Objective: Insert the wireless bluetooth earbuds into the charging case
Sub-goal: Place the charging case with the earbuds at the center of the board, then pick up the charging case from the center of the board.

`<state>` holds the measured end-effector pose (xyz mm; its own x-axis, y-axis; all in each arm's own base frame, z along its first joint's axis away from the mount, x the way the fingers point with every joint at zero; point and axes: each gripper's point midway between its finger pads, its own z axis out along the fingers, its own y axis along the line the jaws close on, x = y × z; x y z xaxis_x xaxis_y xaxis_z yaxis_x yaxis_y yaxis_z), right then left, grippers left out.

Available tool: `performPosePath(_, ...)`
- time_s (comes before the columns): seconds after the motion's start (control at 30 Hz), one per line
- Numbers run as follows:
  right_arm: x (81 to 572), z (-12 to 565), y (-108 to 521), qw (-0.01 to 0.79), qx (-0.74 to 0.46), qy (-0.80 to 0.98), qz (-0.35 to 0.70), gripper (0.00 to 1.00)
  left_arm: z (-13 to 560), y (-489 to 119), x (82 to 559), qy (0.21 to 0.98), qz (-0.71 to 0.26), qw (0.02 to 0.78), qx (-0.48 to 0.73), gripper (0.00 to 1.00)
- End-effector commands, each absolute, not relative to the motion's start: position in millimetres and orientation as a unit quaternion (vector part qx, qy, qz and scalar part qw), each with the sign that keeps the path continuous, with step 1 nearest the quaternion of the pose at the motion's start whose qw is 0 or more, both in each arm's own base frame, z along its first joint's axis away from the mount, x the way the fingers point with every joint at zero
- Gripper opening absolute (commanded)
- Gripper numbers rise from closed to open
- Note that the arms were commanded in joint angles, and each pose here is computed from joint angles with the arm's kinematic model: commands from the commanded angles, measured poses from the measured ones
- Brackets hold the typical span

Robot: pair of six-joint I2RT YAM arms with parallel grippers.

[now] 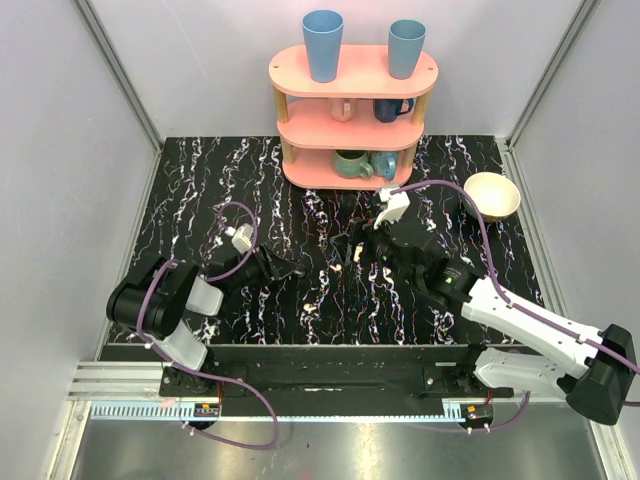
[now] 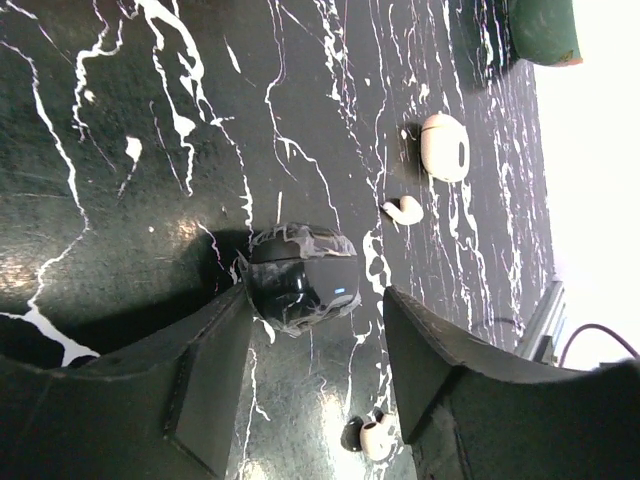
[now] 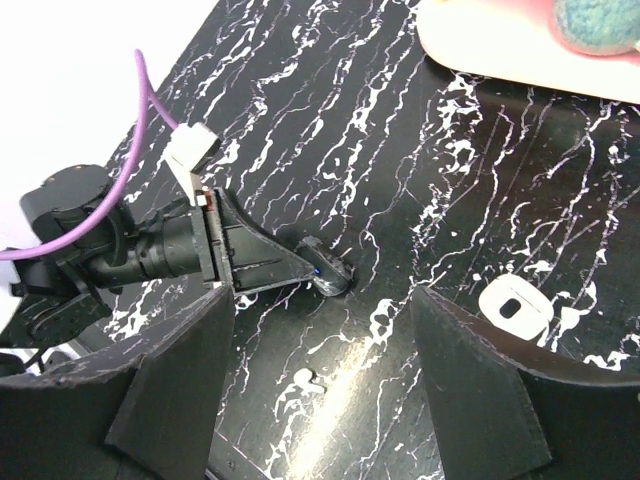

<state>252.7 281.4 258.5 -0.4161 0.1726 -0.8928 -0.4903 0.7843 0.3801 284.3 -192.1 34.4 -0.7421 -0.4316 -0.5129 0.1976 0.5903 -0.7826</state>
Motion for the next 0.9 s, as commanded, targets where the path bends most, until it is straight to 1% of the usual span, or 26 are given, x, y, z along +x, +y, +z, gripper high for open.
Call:
performPosePath(0.0, 265, 260, 265, 0.544, -0.078, 0.787, 0.279, 0.79, 45, -179, 295, 0.818, -0.413, 0.395, -0.059, 0.6)
performPosePath(0.03, 267, 259, 262, 0.544, -0.072, 0.79, 0.271, 0.8, 54, -175, 297, 0.815, -0.404, 0.413, -0.049, 0.62)
performPosePath(0.07, 270, 258, 259, 0.543, -0.067, 0.794, 0.267, 0.8, 48, -171, 294, 0.828, -0.387, 0.403, -0.054, 0.62)
performPosePath(0.1, 272, 249, 256, 0.533, -0.064, 0.804, 0.257, 0.8, 51, -165, 297, 0.83, -0.371, 0.413, -0.058, 0.63)
performPosePath(0.13, 279, 246, 248, 0.53, -0.05, 0.809, 0.249, 0.8, 67, -160, 301, 0.822, -0.358, 0.441, -0.043, 0.64)
performPosePath(0.17, 282, 243, 245, 0.524, -0.038, 0.814, 0.25, 0.81, 63, -154, 296, 0.835, -0.338, 0.431, -0.047, 0.65)
performPosePath(0.2, 286, 235, 240, 0.513, -0.027, 0.823, 0.243, 0.81, 70, -145, 302, 0.834, -0.315, 0.45, -0.052, 0.66)
performPosePath(0.23, 294, 231, 230, 0.51, -0.007, 0.827, 0.237, 0.81, 90, -140, 304, 0.822, -0.302, 0.481, -0.038, 0.66)
performPosePath(0.27, 299, 226, 224, 0.5, 0.03, 0.832, 0.238, 0.83, 88, -134, 300, 0.831, -0.286, 0.475, -0.041, 0.68)
performPosePath(0.3, 303, 213, 216, 0.482, 0.057, 0.846, 0.222, 0.83, 102, -129, 305, 0.825, -0.28, 0.49, -0.043, 0.69)
performPosePath(0.33, 308, 208, 208, 0.479, 0.085, 0.848, 0.208, 0.84, 117, -127, 306, 0.814, -0.281, 0.506, -0.038, 0.69)
performPosePath(0.37, 312, 202, 205, 0.471, 0.107, 0.852, 0.203, 0.84, 119, -126, 303, 0.818, -0.281, 0.5, -0.037, 0.7)
performPosePath(0.4, 314, 185, 203, 0.454, 0.115, 0.864, 0.183, 0.87, 134, -130, 306, 0.81, -0.293, 0.507, -0.024, 0.7)
performPosePath(0.47, 319, 177, 205, 0.44, 0.128, 0.872, 0.175, 0.9, 145, -136, 303, 0.806, -0.309, 0.505, -0.013, 0.7)
performPosePath(0.5, 320, 160, 207, 0.421, 0.124, 0.884, 0.159, 0.91, 157, -144, 302, 0.798, -0.329, 0.505, 0.001, 0.7)
performPosePath(0.57, 324, 149, 205, 0.411, 0.144, 0.889, 0.143, 0.93, 171, -152, 299, 0.79, -0.353, 0.5, 0.011, 0.7)
performPosePath(0.67, 330, 128, 199, 0.405, 0.175, 0.89, 0.117, 0.94, 204, -167, 293, 0.763, -0.4, 0.505, 0.042, 0.74)
performPosePath(0.7, 335, 120, 199, 0.404, 0.174, 0.891, 0.112, 0.94, 218, -173, 290, 0.752, -0.418, 0.506, 0.06, 0.74)
performPosePath(0.8, 340, 115, 223, 0.402, 0.045, 0.904, 0.137, 0.95, 230, -178, 284, 0.749, -0.425, 0.501, 0.086, 0.75)
performPosePath(0.83, 337, 115, 229, 0.396, -0.02, 0.908, 0.138, 0.94, 232, -178, 284, 0.747, -0.422, 0.505, 0.095, 0.75)
performPosePath(0.87, 337, 112, 226, 0.395, -0.039, 0.909, 0.127, 0.95, 231, -178, 282, 0.75, -0.422, 0.5, 0.096, 0.76)
